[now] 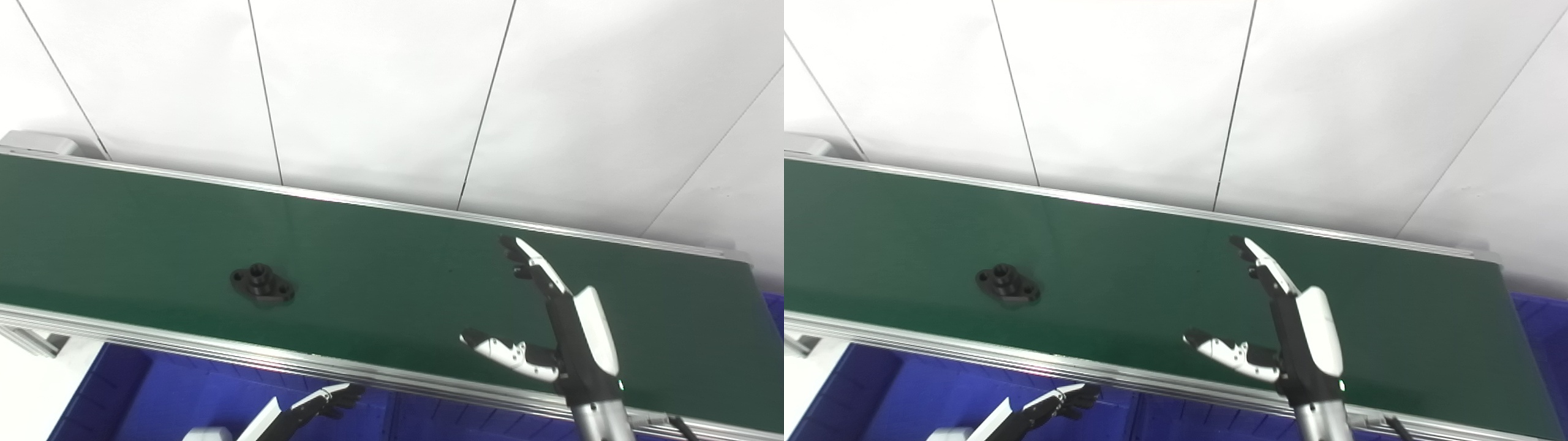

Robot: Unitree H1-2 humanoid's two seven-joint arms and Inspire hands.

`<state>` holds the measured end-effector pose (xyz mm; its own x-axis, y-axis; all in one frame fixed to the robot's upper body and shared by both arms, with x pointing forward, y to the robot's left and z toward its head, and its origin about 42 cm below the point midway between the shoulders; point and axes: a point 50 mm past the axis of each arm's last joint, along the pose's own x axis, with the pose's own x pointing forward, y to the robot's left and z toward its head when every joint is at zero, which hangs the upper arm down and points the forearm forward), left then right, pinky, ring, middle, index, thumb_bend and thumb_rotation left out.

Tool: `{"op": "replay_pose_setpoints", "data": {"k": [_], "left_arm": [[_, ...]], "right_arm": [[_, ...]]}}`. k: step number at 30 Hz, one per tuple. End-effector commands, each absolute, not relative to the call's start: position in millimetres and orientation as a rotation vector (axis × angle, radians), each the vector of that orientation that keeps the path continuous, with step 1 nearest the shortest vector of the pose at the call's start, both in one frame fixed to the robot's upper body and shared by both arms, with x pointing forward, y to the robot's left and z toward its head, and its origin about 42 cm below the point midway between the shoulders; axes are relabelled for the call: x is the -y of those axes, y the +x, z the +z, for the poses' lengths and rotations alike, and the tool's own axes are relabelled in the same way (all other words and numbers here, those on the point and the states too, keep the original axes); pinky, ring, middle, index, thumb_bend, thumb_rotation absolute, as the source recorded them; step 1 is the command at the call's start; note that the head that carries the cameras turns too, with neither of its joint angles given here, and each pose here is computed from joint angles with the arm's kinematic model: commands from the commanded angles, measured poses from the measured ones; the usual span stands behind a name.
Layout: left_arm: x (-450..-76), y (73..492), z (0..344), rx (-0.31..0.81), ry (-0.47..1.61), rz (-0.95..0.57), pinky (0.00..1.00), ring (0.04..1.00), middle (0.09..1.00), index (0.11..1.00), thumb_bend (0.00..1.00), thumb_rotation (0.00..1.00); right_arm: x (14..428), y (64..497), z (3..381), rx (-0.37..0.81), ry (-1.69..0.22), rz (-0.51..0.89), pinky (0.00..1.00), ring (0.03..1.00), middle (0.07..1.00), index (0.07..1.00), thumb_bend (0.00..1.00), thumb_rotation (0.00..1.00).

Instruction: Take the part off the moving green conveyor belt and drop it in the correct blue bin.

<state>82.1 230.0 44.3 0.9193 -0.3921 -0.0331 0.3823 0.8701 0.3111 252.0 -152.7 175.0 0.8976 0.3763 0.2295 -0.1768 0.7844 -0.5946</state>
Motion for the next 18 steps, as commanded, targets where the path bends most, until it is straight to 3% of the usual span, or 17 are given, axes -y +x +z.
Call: {"op": "replay_pose_setpoints", "data": {"k": [1,9,18], "left_arm": [[-230,83,55,0.09,0.316,-0.412,0.76,0.819,0.843,0.844,0.77,0.61],[-228,81,55,0.087,0.305,-0.409,0.76,0.821,0.848,0.845,0.77,0.62],[-231,78,55,0.079,0.311,-0.398,0.77,0.825,0.846,0.843,0.77,0.63]], "right_arm": [[144,265,196,0.384,-0.621,0.304,0.74,0.841,0.877,0.877,0.78,0.46],[121,293,205,0.402,-0.665,0.341,0.72,0.829,0.867,0.864,0.79,0.41],[73,315,206,0.372,-0.726,0.437,0.71,0.822,0.871,0.883,0.81,0.47]]}}
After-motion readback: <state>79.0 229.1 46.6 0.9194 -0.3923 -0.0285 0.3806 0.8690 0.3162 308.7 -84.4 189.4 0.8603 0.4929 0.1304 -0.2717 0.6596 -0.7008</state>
